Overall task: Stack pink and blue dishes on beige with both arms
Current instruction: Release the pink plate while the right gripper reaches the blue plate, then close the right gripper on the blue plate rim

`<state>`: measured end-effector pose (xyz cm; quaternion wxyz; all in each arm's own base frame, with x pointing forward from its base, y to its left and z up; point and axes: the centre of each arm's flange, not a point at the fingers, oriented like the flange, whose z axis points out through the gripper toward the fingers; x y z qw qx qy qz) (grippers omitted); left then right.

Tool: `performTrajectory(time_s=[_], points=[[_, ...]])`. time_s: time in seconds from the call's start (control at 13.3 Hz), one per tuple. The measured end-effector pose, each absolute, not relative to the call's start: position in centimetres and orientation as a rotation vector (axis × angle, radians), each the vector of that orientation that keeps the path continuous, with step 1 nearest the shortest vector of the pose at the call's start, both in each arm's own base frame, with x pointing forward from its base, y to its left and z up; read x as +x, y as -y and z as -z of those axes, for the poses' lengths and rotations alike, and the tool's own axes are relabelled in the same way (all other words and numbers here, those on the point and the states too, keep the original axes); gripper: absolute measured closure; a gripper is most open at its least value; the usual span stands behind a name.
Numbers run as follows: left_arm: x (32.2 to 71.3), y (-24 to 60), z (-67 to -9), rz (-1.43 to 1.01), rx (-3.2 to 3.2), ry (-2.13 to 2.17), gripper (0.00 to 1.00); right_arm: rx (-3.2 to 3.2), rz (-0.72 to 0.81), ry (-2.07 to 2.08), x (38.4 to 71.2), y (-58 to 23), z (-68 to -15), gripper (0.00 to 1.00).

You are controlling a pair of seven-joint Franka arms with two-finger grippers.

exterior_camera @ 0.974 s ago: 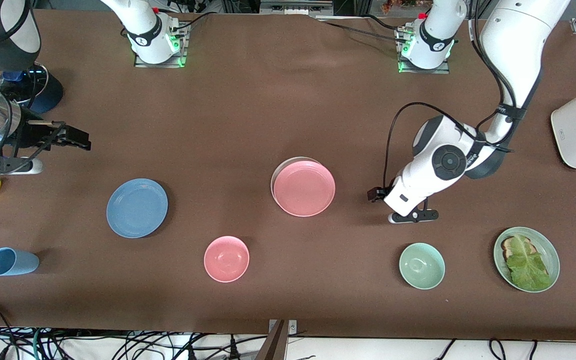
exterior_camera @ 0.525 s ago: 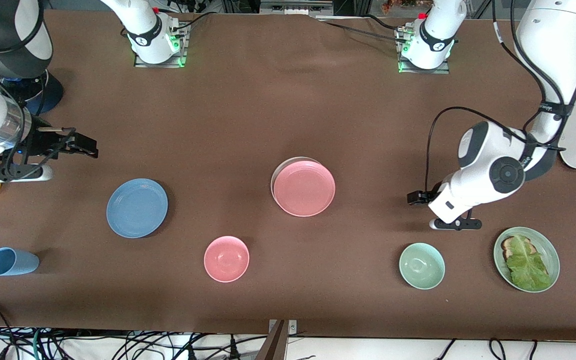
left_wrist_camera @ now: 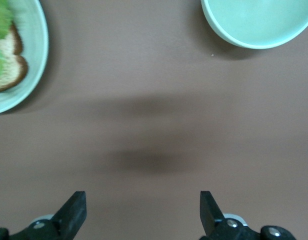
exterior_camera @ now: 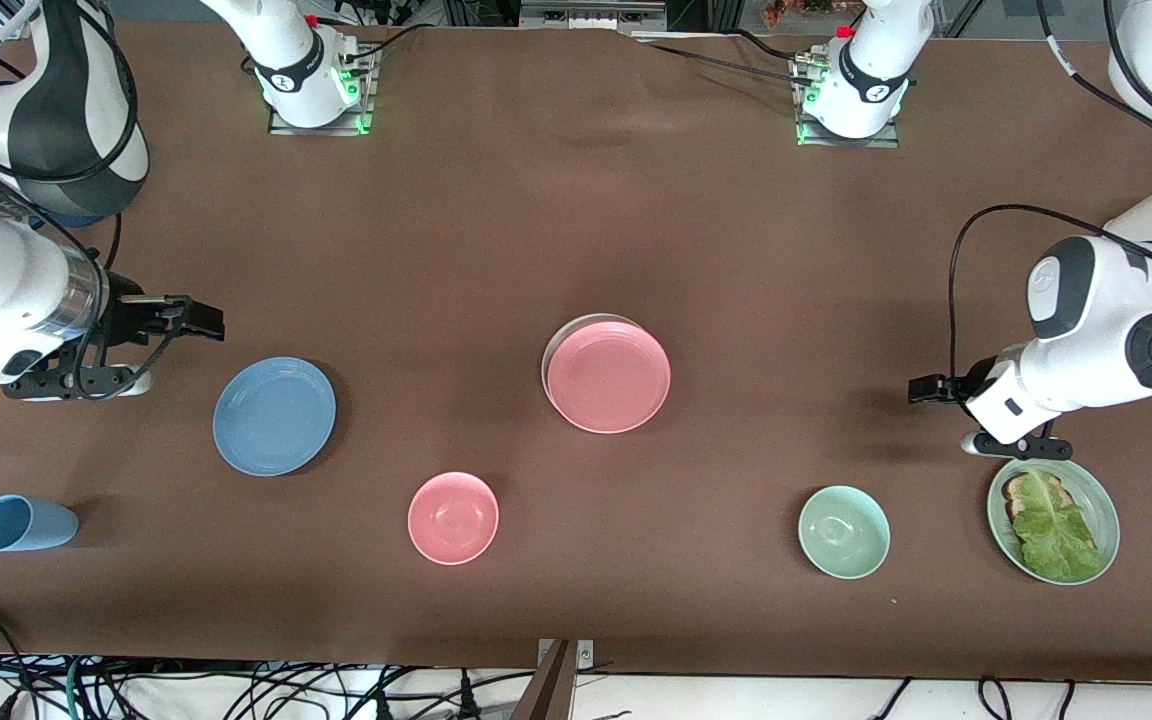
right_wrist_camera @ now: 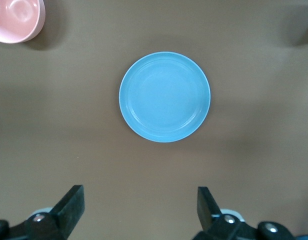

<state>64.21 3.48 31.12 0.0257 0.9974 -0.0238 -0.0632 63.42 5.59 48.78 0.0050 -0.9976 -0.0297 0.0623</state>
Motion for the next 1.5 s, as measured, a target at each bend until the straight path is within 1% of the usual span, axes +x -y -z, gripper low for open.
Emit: performTrajectory(time_s=[0.22, 0.37, 0.6, 0.82, 0.97, 1.2, 1.5], points=[[64.0, -3.3, -35.1, 0.222, 3.106, 0.065, 0.00, -3.125, -0.184, 0.088, 63.5, -5.4, -49.0, 0.00], [63.4, -3.7, -38.8, 0.230, 3.112, 0.000, 0.00, -3.125, -0.173, 0.084, 63.7, -5.3, -48.2, 0.00], [61.3, -2.2, -45.2, 0.227, 3.134, -0.041, 0.00, -3.123, -0.177, 0.095, 63.9, -4.3, -43.9, 0.00], [58.7, 0.7, -51.9, 0.150, 3.126, -0.075, 0.00, -3.122, -0.062, 0.169, 64.6, -1.4, -39.6, 0.00], [57.3, 1.8, -55.3, 0.075, 3.130, -0.133, 0.00, -3.117, -0.065, 0.226, 64.9, 1.1, -36.9, 0.00], [56.3, 3.0, -58.0, -0.001, 3.132, -0.130, 0.00, -3.114, -0.053, 0.271, 65.7, 3.5, -32.9, 0.00], [56.1, 2.6, -58.9, -0.001, 3.132, -0.141, 0.00, -3.115, -0.030, 0.267, 66.5, 4.0, -27.1, 0.02]])
